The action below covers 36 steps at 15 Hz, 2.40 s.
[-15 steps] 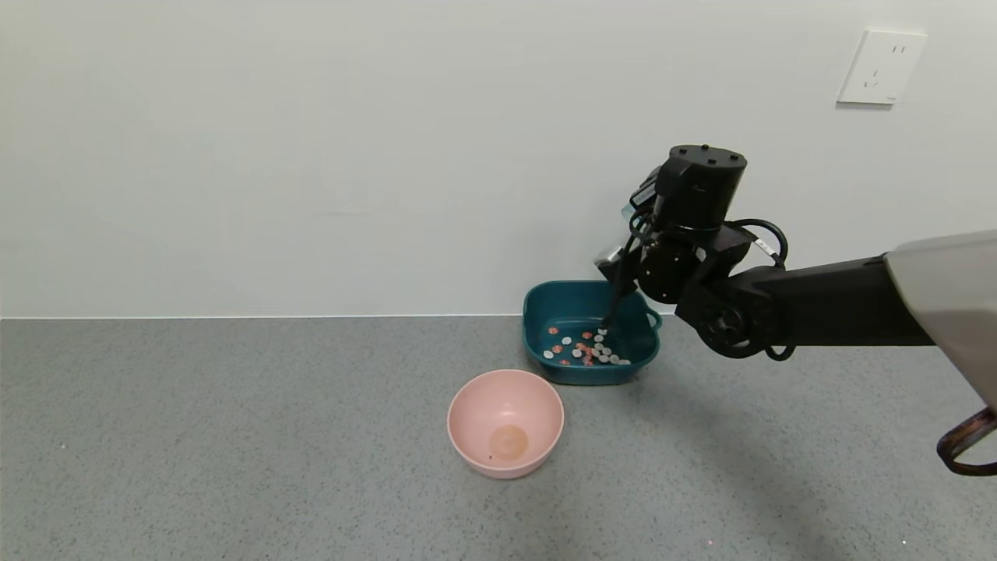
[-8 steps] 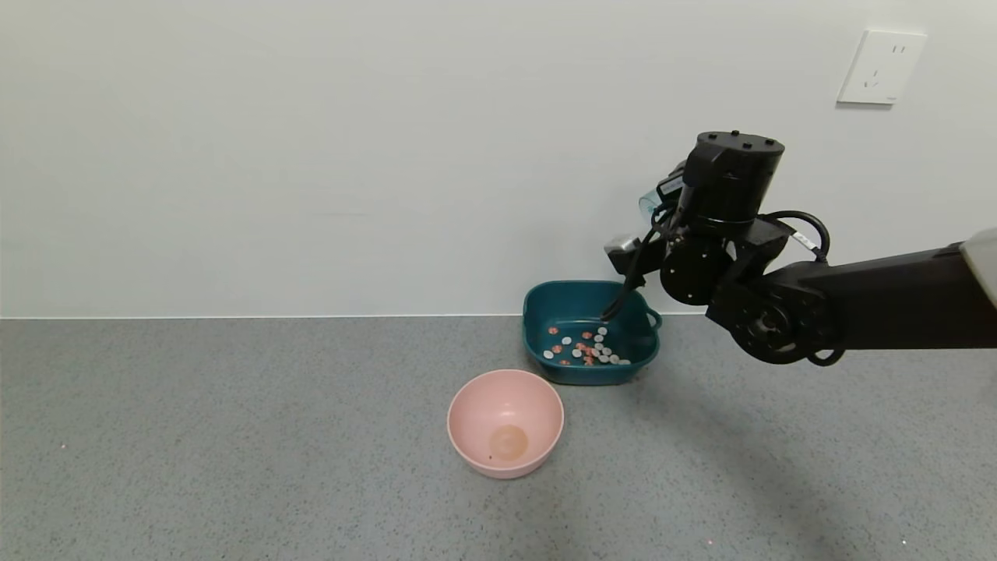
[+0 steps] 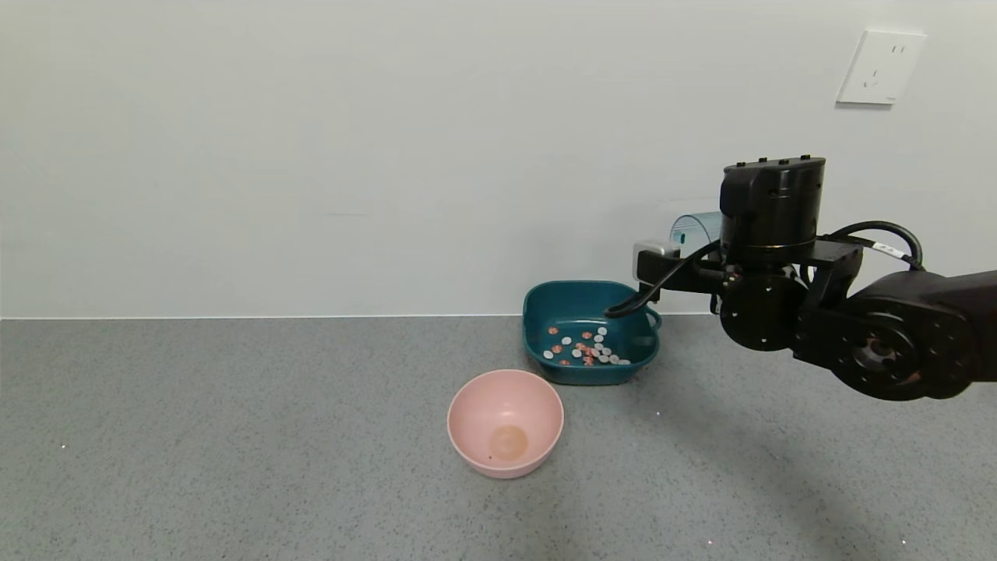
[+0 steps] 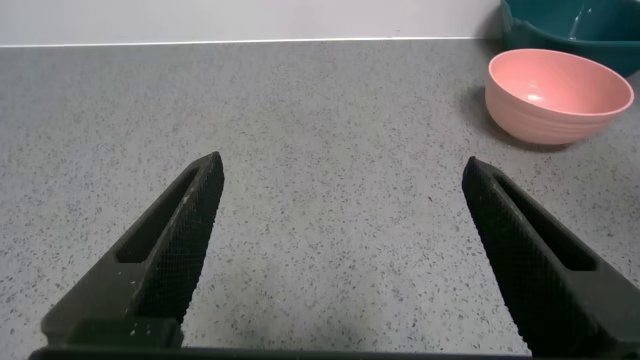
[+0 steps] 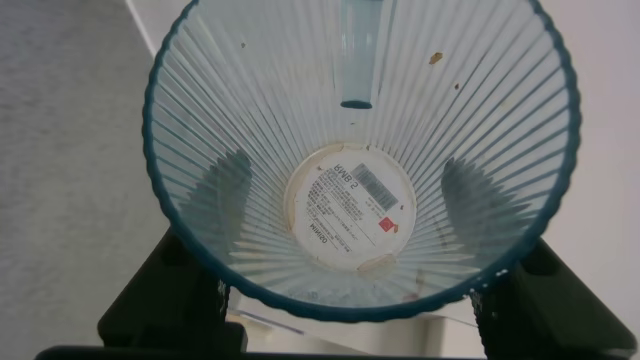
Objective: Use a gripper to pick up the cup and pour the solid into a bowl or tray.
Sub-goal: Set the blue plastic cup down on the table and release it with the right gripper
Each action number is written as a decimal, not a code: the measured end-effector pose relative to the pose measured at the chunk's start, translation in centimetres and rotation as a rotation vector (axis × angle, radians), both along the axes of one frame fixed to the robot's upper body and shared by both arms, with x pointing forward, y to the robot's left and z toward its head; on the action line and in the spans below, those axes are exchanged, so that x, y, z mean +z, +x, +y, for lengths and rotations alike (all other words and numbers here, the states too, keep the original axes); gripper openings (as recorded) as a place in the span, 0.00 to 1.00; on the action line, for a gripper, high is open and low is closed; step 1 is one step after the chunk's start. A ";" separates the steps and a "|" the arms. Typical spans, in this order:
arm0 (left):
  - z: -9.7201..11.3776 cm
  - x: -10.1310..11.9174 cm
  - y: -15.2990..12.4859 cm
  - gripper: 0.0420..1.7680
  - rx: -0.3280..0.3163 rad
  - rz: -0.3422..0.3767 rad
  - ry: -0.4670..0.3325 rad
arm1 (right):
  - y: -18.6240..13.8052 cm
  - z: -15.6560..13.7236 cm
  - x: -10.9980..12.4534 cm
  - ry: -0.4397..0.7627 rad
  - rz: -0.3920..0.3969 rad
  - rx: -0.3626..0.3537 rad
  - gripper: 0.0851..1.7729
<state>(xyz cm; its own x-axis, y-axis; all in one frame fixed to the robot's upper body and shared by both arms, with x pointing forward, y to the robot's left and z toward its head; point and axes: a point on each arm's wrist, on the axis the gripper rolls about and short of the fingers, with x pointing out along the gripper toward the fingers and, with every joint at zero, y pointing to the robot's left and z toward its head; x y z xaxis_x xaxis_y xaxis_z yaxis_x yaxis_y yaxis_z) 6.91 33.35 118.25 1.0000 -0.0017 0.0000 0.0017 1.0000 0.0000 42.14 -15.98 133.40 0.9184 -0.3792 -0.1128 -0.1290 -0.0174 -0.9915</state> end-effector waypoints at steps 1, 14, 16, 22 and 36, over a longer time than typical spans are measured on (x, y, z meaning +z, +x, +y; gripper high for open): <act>0.0 0.0 0.0 0.97 0.000 0.000 0.000 | -0.6 -0.3 0.0 0.055 0.013 0.003 0.74; 0.0 0.0 0.0 0.97 0.000 0.000 -0.001 | -7.3 -4.6 3.4 0.797 0.109 0.065 0.74; 0.0 0.0 0.0 0.97 0.000 0.000 -0.001 | -7.9 -5.0 4.1 0.915 0.122 0.113 0.74; 0.0 0.0 0.0 0.97 0.000 0.000 -0.001 | -8.0 -7.3 5.2 1.189 0.032 0.100 0.74; 0.0 0.0 0.0 0.97 0.000 0.000 -0.001 | -6.7 -10.3 -4.7 1.433 -0.120 0.077 0.74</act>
